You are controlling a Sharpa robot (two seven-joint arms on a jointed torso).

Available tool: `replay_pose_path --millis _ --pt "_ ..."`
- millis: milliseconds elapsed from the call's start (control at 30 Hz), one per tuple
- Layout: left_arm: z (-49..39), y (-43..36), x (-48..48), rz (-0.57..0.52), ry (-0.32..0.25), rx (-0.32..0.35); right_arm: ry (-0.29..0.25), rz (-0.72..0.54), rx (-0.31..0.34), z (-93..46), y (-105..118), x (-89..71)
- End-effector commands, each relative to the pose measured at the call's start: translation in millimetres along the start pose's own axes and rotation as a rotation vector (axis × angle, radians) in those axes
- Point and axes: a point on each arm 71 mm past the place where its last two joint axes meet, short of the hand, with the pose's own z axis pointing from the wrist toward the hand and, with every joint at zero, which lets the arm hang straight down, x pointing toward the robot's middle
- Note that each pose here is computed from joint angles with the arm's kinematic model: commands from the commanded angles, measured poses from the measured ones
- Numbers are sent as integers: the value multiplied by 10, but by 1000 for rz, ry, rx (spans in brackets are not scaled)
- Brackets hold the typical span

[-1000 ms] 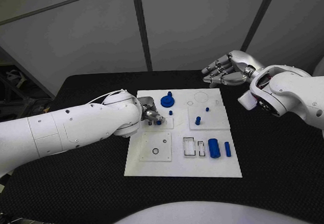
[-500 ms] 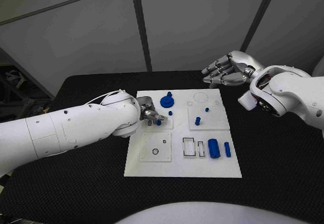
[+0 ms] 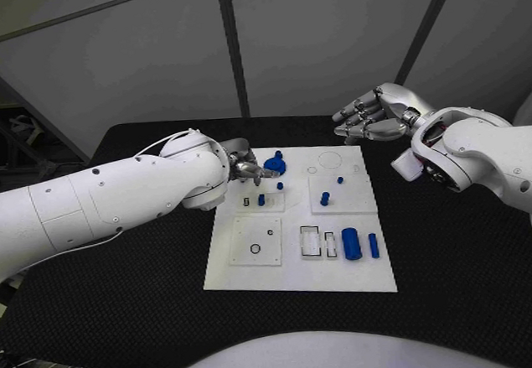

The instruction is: Assemble the parts on the task board

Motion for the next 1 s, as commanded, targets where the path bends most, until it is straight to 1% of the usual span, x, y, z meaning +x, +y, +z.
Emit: replay_pose_path --millis 33,167,267,367,433,533,667,767,800,900,1000 --pt "-34 -11 -60 14 19 9 -1 -3 -6 5 9 -12" --pt "-53 3 -174 30 38 4 -2 -3 -5 6 5 -15" --pt "-16 37 -296 40 44 -12 -2 -3 -5 10 3 -15" --pt "72 71 -411 36 41 -33 -2 -3 -5 15 4 -12" --pt "164 102 -487 34 44 -54 -2 -3 -6 20 6 -7" --pt "262 136 -542 35 53 -77 0 -2 -7 25 11 -1" --pt "379 189 -570 44 64 -111 0 -2 -8 27 12 2" --pt "435 234 -573 61 67 -134 0 -2 -8 29 15 4" --pt "463 261 -575 68 70 -147 0 -2 -9 29 16 5" --pt "508 306 -568 76 74 -167 1 -2 -9 33 17 9" --pt "547 336 -550 78 78 -181 4 -1 -11 38 23 18"
